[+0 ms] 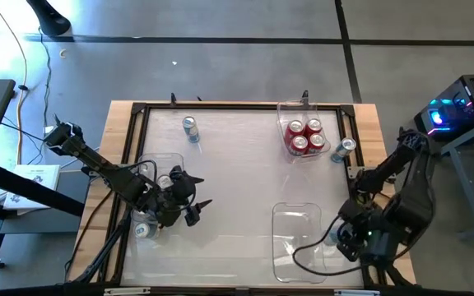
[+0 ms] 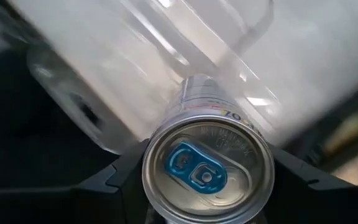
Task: Sort soda cans
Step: Put the bottom right blue soda can into the bottom right transparent bin
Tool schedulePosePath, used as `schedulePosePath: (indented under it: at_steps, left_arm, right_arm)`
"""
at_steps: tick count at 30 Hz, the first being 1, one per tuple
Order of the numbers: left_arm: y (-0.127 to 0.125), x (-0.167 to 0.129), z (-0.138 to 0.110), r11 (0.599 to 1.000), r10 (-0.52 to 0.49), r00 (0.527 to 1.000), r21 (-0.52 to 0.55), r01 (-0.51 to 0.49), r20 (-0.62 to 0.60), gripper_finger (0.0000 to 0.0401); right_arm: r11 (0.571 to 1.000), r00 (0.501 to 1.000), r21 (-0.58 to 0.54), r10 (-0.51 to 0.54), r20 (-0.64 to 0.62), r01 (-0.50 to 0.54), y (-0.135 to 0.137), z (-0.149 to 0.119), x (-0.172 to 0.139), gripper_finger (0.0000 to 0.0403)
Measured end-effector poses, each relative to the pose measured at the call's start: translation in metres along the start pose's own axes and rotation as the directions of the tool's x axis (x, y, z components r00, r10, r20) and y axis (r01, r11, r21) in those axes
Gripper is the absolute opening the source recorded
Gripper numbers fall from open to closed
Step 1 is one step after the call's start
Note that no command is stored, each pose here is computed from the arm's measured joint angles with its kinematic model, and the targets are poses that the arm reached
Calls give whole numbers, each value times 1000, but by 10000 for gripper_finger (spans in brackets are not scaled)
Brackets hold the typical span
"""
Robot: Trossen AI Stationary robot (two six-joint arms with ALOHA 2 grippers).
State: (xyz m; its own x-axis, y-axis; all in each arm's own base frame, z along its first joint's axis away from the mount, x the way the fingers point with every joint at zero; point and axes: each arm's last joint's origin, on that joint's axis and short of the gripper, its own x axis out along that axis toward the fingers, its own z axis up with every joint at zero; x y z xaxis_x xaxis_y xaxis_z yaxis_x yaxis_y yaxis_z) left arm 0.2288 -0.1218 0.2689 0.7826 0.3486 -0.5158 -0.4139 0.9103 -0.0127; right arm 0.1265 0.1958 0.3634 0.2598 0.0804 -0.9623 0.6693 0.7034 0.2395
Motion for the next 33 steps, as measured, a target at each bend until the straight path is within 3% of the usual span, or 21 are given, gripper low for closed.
schedulePosePath:
  at_steps: [3, 6, 15, 19, 30, 33]
  left_arm:
    - [0, 0, 0, 1000, -2, 1000, 0, 2, 0, 345]
    - [0, 0, 0, 1000, -3, 1000, 1, 3, 0, 345]
    - [0, 0, 0, 1000, -3, 1000, 2, 3, 0, 345]
    - [0, 0, 0, 1000, -3, 1000, 2, 3, 0, 345]
    - [0, 0, 0, 1000, -3, 1000, 2, 3, 0, 345]
    - [0, 0, 0, 1000, -3, 1000, 1, 3, 0, 345]
  right_arm:
    - [996, 994, -11, 85, 73, -85, 8, 10, -10, 213]
    - [991, 989, -49, 128, 79, -125, 25, 17, -2, 213]
    - [985, 994, -168, -49, -101, 32, 71, 11, 70, 213]
    - [984, 984, -173, -70, -165, 41, 84, 4, 93, 213]
    - [985, 980, -169, -74, -184, 43, 95, 1, 114, 215]
    - [985, 980, -165, -74, -187, 43, 95, 2, 114, 252]
